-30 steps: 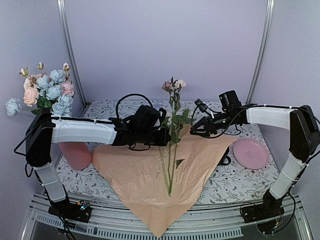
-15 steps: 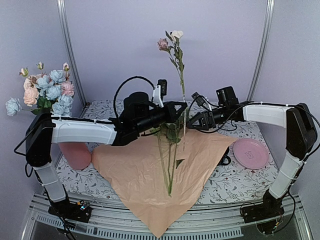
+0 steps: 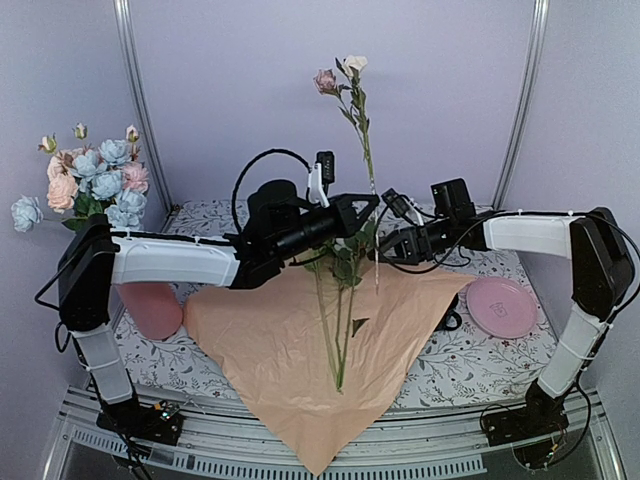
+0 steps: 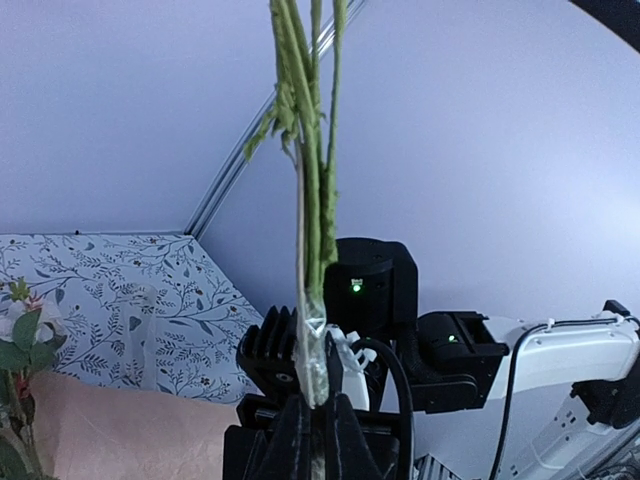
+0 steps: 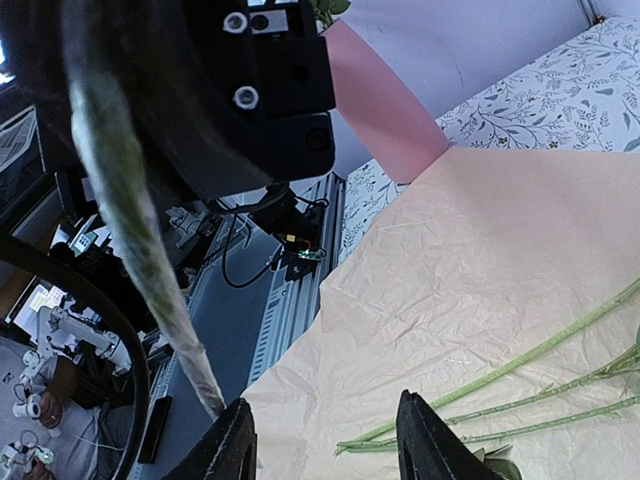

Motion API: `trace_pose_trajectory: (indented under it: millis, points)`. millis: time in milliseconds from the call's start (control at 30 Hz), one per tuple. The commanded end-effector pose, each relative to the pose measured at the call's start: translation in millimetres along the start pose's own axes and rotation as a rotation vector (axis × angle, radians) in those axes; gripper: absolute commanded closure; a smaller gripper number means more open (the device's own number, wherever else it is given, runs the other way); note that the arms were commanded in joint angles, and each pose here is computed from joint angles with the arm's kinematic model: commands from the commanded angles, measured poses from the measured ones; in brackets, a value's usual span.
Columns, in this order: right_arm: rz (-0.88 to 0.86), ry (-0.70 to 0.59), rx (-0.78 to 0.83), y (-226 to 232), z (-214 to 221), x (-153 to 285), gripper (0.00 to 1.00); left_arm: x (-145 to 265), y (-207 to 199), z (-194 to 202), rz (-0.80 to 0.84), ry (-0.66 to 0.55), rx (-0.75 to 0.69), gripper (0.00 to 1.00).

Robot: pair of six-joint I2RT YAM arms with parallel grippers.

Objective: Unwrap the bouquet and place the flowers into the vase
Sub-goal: Pass from the left arm to the right

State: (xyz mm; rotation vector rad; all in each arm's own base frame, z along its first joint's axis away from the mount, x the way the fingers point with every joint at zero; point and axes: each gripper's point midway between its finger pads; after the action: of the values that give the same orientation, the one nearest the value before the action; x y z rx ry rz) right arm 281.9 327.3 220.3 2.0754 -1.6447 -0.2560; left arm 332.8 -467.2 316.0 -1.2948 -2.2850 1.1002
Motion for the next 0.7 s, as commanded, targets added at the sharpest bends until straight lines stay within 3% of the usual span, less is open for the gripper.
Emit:
trace_pose_trajectory:
  millis: [0,167,400,567,667]
  points:
    - [-0.030,-0.029,0.050,18.1,-18.3,14.3,0.48,4.8,-0.2,-15.3,0.016,-0.035,-0.004,1.00]
    - [0.003,-0.050,0.100,17.7,-42.5,32.7,0.41,12.1,2.2,-17.0,0.010,-0.051,0.005,1.00]
    - [-0.025,0.009,0.113,25.1,-24.1,-1.5,0.38,11.8,0.3,-20.0,0.025,-0.065,0.009,1.00]
    - [-0.027,0.018,0.123,20.5,-26.5,-12.2,0.44,12.3,0.0,-20.5,0.029,-0.066,0.018,1.00]
    - [-0.030,0.016,0.110,17.4,-27.7,-14.6,0.58,13.2,1.9,-20.9,0.028,-0.069,0.026,1.00]
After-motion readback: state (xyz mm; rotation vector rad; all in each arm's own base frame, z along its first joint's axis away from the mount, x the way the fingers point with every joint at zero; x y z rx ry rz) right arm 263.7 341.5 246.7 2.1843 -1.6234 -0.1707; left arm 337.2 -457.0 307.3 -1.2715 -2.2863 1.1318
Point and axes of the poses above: each gripper's point midway between its finger pads, its own x axis back along the fingers, its own y axis along the line the jaws close on, z = x × y, and after that the axes turned 11 degrees about x, right-handed
